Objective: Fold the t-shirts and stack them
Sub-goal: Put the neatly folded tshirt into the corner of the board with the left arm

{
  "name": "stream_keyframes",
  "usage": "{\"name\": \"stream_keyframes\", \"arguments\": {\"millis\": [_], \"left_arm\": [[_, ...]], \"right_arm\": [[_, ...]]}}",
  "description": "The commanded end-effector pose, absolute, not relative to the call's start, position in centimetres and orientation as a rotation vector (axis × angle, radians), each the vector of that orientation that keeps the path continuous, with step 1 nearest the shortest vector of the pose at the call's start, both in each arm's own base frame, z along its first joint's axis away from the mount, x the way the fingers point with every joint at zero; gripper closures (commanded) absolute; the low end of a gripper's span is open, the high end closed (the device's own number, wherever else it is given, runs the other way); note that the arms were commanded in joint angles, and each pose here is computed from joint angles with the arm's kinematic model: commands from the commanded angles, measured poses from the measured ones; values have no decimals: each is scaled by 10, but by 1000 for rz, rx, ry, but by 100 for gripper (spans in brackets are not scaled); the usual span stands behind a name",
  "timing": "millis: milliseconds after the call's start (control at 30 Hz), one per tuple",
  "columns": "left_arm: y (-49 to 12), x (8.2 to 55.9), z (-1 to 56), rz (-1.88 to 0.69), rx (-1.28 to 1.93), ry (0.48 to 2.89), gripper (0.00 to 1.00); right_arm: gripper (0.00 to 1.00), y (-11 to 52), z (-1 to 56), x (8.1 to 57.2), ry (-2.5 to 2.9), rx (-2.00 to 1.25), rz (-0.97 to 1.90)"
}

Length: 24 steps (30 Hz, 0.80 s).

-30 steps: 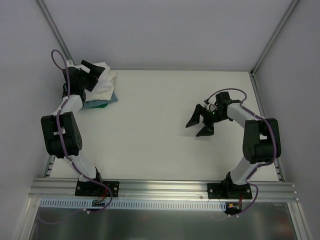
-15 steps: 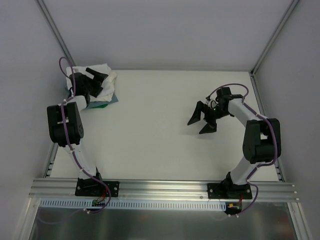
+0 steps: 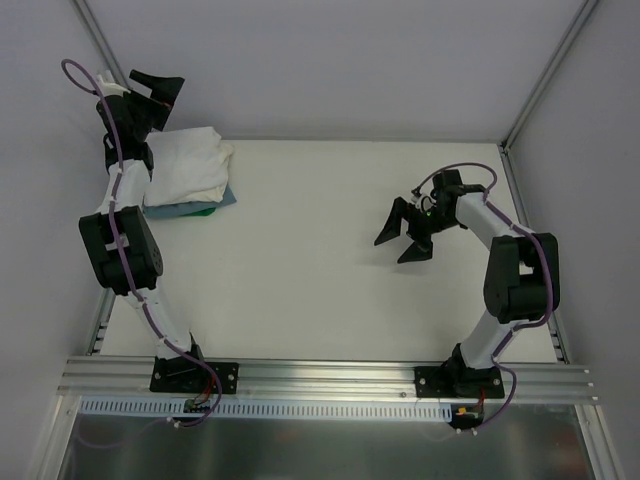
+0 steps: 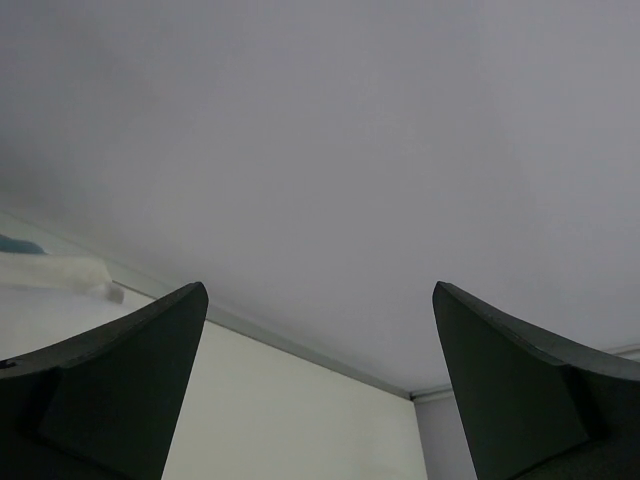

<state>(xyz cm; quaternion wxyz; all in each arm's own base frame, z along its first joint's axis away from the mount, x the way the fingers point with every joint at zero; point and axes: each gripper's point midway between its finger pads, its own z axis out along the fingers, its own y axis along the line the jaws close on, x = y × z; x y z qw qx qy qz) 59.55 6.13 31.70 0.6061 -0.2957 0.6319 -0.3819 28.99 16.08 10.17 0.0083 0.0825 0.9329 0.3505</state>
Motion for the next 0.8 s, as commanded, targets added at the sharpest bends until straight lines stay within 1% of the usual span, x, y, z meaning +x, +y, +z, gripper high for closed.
{"name": "stream_keyframes", "arguments": {"millis": [0, 300, 500, 533, 767], "left_arm": [[67, 599, 333, -894, -649, 1429, 1], [71, 607, 271, -895, -722, 1495, 1], [79, 614, 211, -877, -788, 1559, 1], [82, 617, 192, -875, -816, 1579, 2], [101, 623, 144, -828, -926, 1656, 1]], "right_arm": [[1, 160, 106, 292, 2904, 272, 1106], [1, 155, 101, 277, 2952, 270, 1073], [0, 153, 102, 271, 2978, 280, 1059], [1, 153, 102, 271, 2981, 278, 1052], [0, 150, 109, 269, 2995, 274, 1025]]}}
